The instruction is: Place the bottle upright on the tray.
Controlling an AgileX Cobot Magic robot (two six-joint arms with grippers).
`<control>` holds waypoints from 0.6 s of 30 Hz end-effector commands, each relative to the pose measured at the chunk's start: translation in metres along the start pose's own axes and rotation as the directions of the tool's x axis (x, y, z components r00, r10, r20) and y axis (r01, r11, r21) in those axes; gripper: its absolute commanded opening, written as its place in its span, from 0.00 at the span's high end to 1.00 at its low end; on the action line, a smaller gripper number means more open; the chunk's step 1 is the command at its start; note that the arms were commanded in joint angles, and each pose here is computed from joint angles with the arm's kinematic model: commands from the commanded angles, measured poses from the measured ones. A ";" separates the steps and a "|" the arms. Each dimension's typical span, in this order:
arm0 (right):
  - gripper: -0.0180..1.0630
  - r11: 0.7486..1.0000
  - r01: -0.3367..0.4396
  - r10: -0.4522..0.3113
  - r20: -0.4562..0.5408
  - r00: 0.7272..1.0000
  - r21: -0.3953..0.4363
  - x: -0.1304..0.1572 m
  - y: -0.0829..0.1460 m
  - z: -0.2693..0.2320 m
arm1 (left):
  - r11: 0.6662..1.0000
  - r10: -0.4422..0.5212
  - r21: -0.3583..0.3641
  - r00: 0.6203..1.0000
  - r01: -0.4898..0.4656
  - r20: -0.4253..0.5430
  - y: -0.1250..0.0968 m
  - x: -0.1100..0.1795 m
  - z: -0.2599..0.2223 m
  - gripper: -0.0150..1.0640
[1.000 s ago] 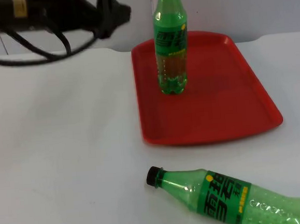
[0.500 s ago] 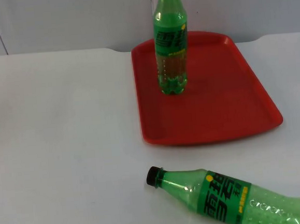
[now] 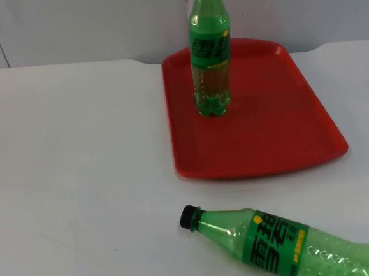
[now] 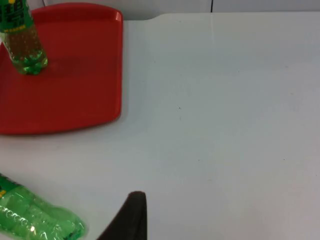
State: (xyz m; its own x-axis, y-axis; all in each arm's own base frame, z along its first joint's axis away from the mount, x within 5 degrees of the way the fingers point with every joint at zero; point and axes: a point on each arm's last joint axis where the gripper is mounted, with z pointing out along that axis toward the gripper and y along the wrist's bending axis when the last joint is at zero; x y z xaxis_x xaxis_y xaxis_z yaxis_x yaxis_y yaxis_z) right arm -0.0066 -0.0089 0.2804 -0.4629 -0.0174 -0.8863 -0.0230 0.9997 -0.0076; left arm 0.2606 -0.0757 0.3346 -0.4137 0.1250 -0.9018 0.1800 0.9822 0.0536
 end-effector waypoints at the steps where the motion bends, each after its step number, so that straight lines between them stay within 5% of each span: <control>1: 0.01 1.000 0.003 -0.003 0.009 1.000 0.007 0.000 0.000 0.000 | 1.000 -0.006 0.027 1.000 0.006 -0.002 -0.006 0.000 -0.006 0.01; 9: 0.01 1.000 0.003 -0.003 0.009 1.000 0.007 0.000 0.000 0.000 | 0.998 -0.050 0.030 0.997 0.052 -0.061 -0.007 0.005 -0.007 0.01; 18: 0.01 1.000 0.003 -0.003 0.009 1.000 0.007 0.000 0.000 0.000 | 0.992 -0.038 0.123 0.999 0.043 -0.039 -0.011 0.000 -0.032 0.01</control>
State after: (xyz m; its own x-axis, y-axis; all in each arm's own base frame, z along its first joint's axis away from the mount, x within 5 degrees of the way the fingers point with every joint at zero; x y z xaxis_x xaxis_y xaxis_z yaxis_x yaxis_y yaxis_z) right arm -0.0066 -0.0089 0.2804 -0.4629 -0.0174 -0.8863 -0.0230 0.9997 -0.0076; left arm 0.2341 -0.0797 0.3474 -0.4541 0.0959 -0.8858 0.2538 0.9669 -0.0254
